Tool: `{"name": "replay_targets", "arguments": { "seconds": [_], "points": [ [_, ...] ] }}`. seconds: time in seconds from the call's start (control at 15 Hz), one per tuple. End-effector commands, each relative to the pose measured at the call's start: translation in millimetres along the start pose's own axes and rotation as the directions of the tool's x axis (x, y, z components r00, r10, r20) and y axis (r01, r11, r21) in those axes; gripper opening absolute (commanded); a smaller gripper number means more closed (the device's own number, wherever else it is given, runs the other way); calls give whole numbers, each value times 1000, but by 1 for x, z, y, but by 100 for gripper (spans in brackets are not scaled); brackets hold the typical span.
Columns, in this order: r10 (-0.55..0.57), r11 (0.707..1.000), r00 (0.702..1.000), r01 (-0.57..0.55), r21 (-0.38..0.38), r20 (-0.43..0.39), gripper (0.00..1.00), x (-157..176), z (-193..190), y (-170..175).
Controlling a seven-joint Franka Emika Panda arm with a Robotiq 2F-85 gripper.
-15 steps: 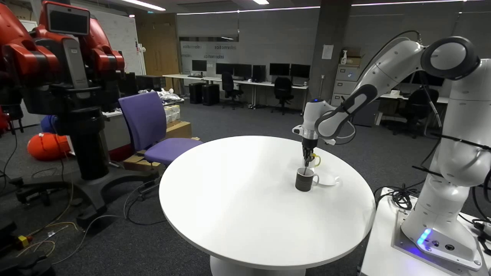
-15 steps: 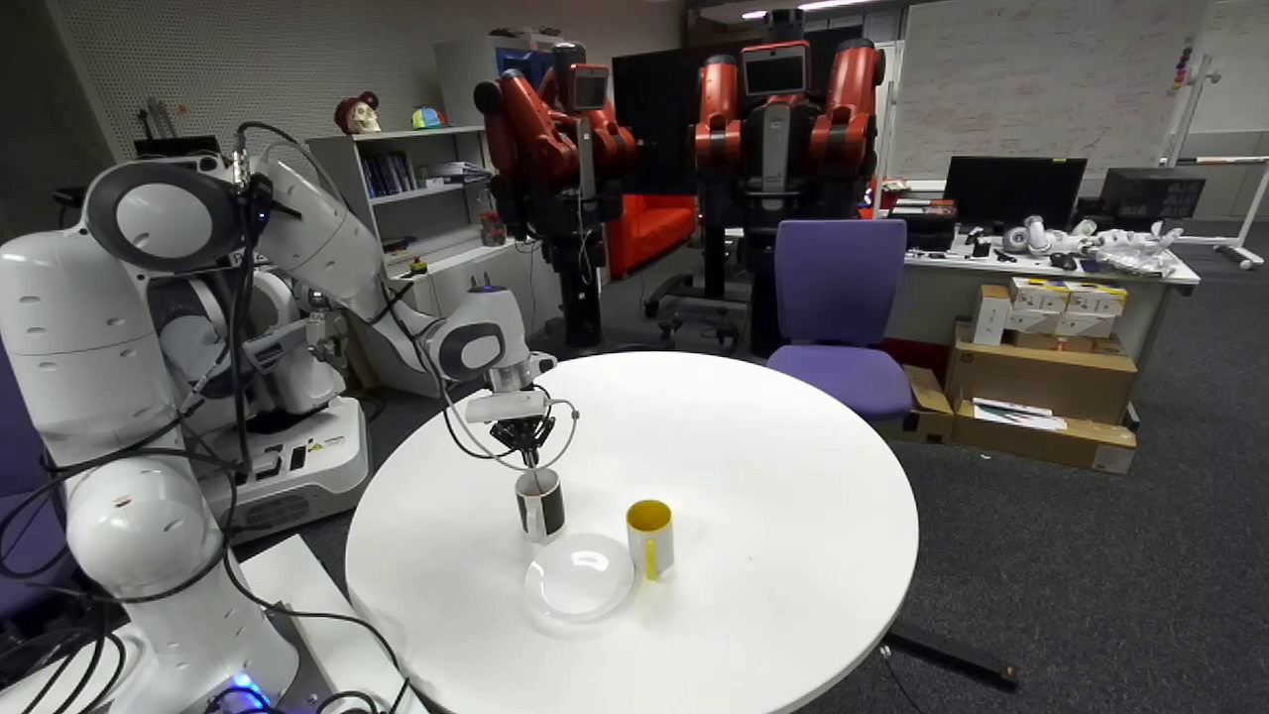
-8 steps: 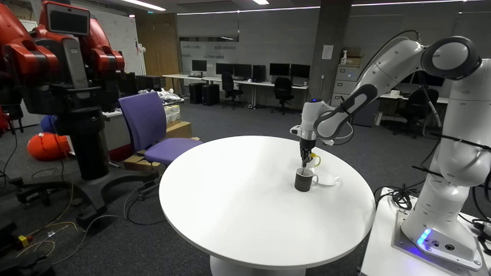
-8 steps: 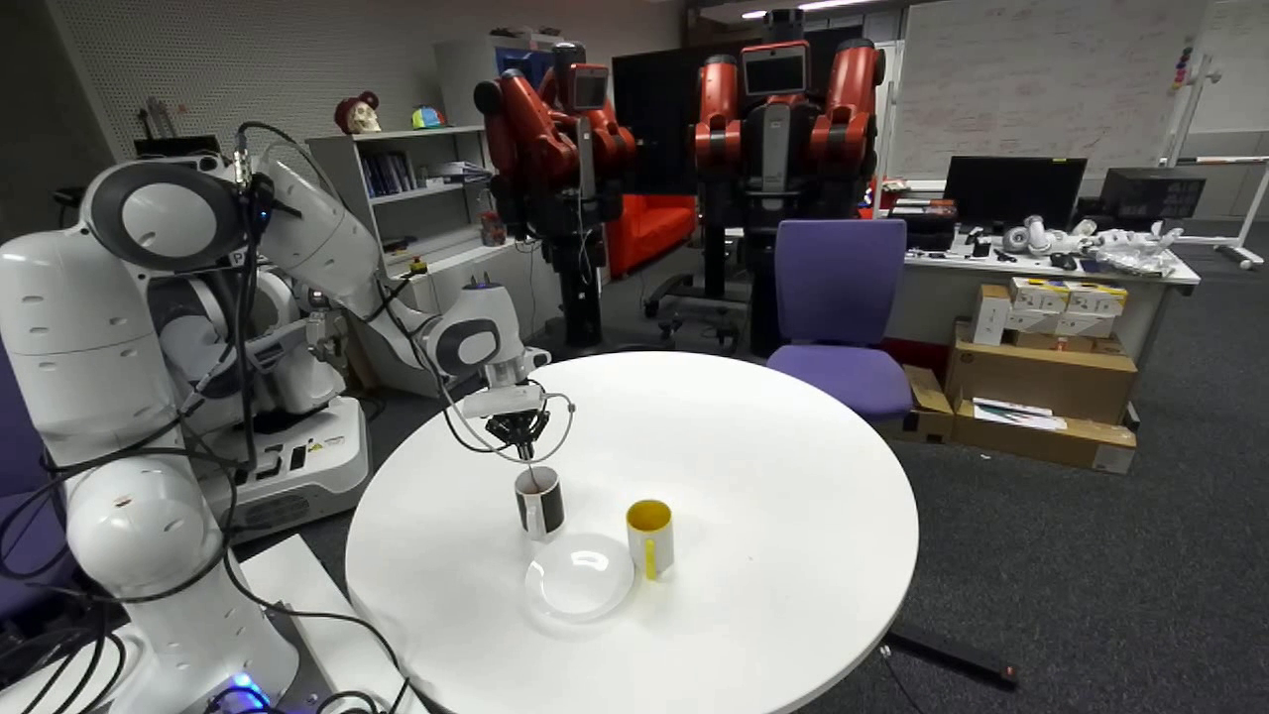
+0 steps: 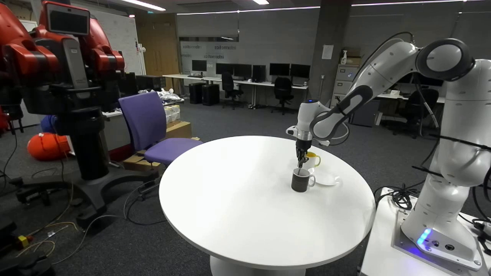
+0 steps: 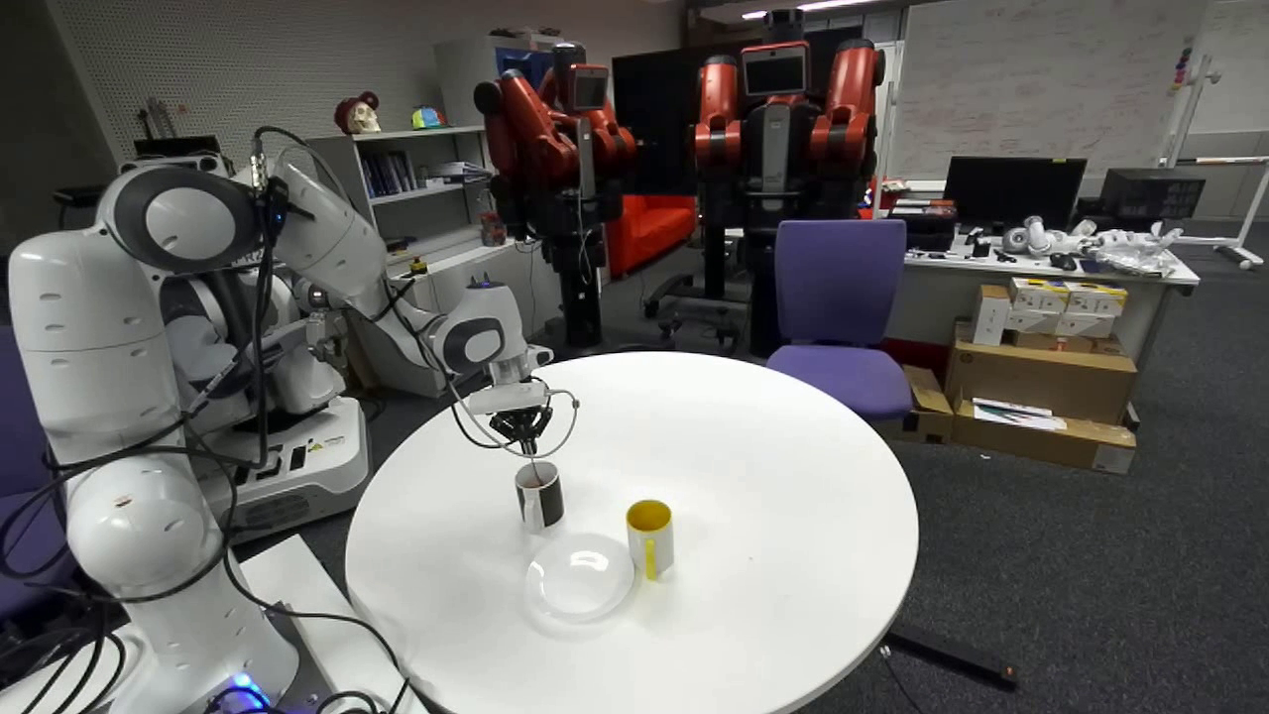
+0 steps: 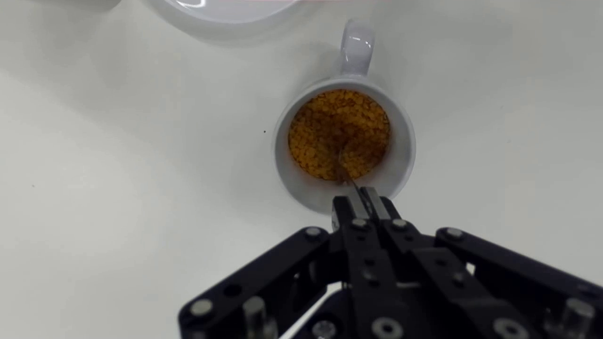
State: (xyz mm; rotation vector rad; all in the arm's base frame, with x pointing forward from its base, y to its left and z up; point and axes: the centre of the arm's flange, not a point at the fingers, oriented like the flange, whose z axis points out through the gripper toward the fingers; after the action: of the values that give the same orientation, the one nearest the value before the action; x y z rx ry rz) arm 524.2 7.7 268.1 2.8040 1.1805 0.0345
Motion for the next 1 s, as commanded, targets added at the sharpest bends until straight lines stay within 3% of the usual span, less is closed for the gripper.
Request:
{"name": "replay_targets", "arguments": {
  "seconds": [0.0,0.27,0.93],
  "points": [
    [-18,1000,1000,18,7,-18,1,23,-1,3],
    [-42,999,999,42,-13,-22,1,33,-7,4],
    [-55,998,998,55,-35,4,1,4,-21,0]
  ]
}}
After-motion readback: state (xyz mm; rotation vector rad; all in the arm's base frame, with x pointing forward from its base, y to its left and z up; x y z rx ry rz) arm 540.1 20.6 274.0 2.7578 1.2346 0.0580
